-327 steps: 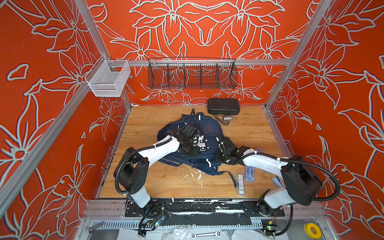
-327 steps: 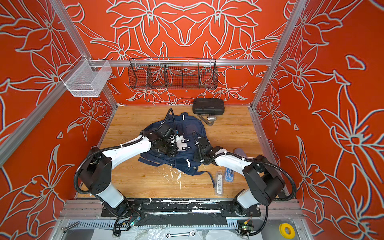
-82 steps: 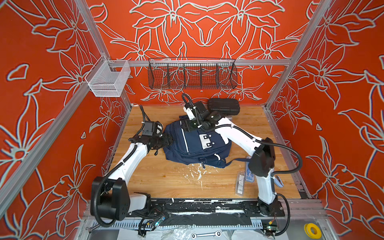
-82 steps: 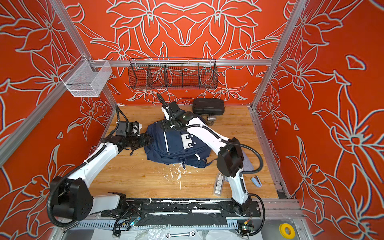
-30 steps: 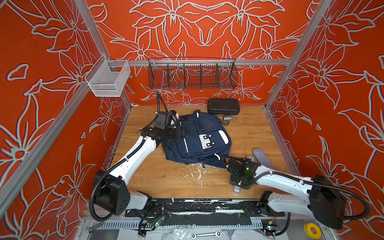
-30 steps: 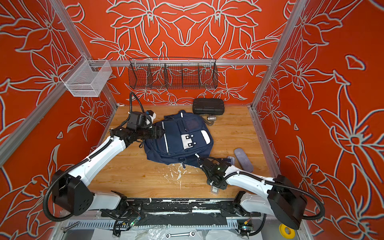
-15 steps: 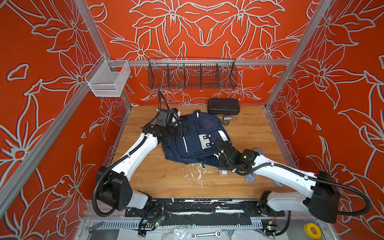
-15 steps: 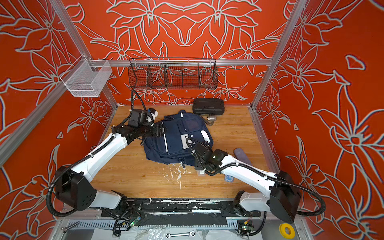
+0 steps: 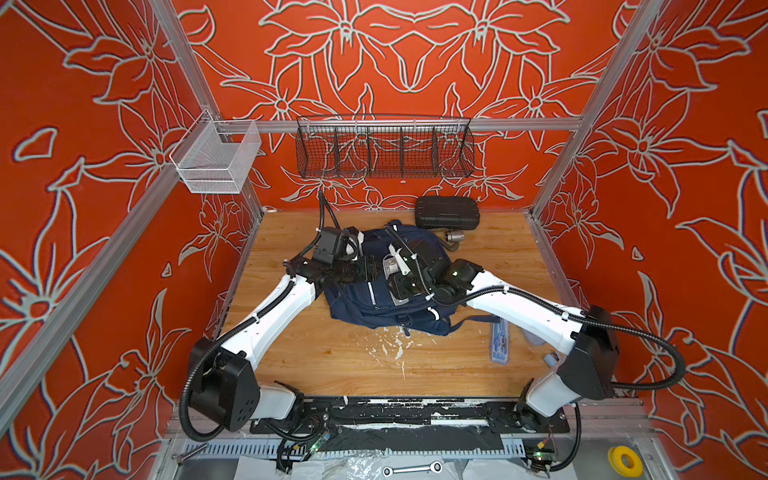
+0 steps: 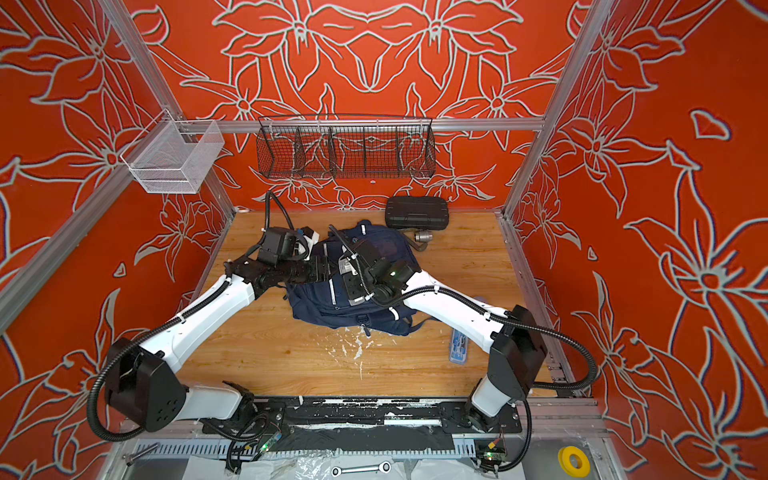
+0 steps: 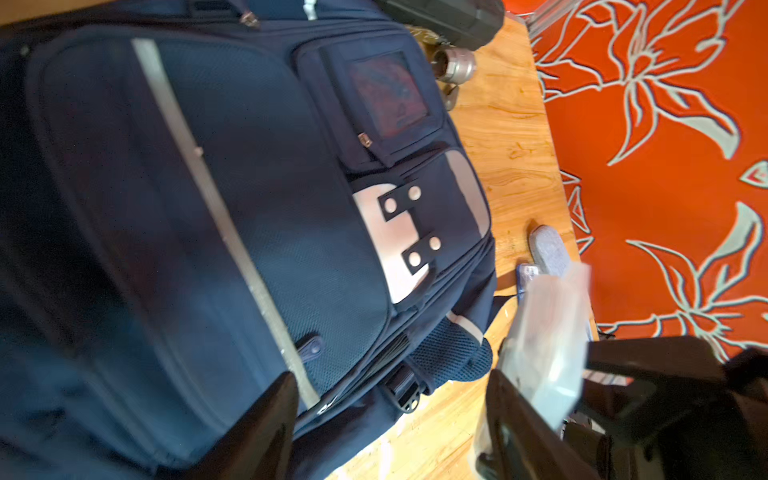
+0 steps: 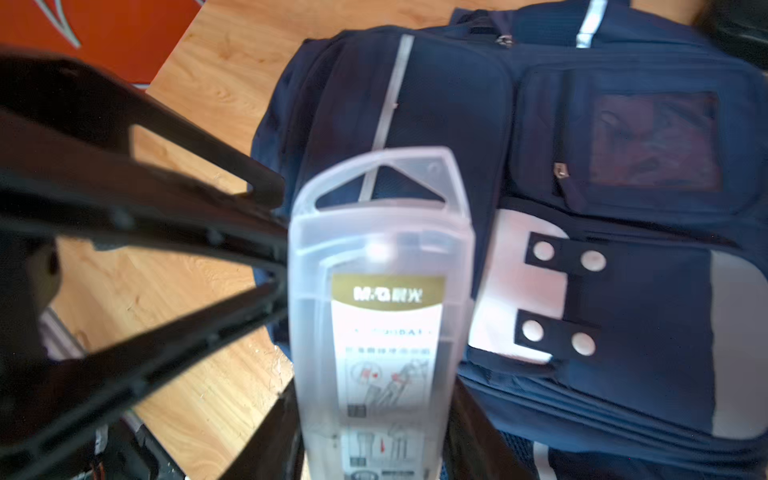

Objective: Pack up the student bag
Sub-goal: 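Insert the pen case into the bag with the right gripper while the left holds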

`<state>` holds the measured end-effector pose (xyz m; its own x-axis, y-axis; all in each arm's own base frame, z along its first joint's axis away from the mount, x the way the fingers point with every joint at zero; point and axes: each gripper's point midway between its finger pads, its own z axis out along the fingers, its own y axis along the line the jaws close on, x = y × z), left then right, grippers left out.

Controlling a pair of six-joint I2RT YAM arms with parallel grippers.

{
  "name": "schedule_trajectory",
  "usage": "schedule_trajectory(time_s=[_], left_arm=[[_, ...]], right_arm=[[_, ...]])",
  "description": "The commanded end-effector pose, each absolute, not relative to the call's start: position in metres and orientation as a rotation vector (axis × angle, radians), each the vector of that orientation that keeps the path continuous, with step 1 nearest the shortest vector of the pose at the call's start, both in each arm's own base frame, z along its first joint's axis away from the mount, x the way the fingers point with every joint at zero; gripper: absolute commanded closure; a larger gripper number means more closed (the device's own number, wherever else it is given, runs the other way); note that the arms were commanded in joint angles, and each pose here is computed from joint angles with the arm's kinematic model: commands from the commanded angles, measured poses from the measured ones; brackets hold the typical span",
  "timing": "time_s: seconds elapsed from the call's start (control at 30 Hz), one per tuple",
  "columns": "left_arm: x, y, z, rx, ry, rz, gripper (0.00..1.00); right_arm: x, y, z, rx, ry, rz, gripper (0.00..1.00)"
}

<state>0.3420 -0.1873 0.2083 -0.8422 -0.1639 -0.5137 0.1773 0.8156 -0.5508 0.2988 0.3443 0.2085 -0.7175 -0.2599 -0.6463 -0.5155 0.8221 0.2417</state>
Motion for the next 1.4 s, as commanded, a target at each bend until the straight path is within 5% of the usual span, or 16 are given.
schedule_trajectory(time_s=[0.0,0.23,0.8,1.1,1.37], left_arm=[[0.341,-0.2,0.237,0.024,2.35,-0.904,0.29],[0.335,-0.155,0.249,-0.153,2.258,-0.687,0.3],[0.346,-0.184,0.235,-0.08,2.265,-0.85,0.32],[0.354,-0.192,0.238,-0.089,2.24,-0.915,0.7],[0.364,-0.152,0.254,-0.147,2.203,-0.85,0.98]], right_arm=[[0.295,0.375,0.219,-0.7,2.336,0.668,0.59],[0.303,0.373,0.208,-0.612,2.393,0.758,0.59],[0.292,0.396,0.228,-0.739,2.292,0.937,0.6],[0.295,0.402,0.231,-0.746,2.284,0.952,0.58],[0.299,0.398,0.246,-0.723,2.231,0.958,0.29]])
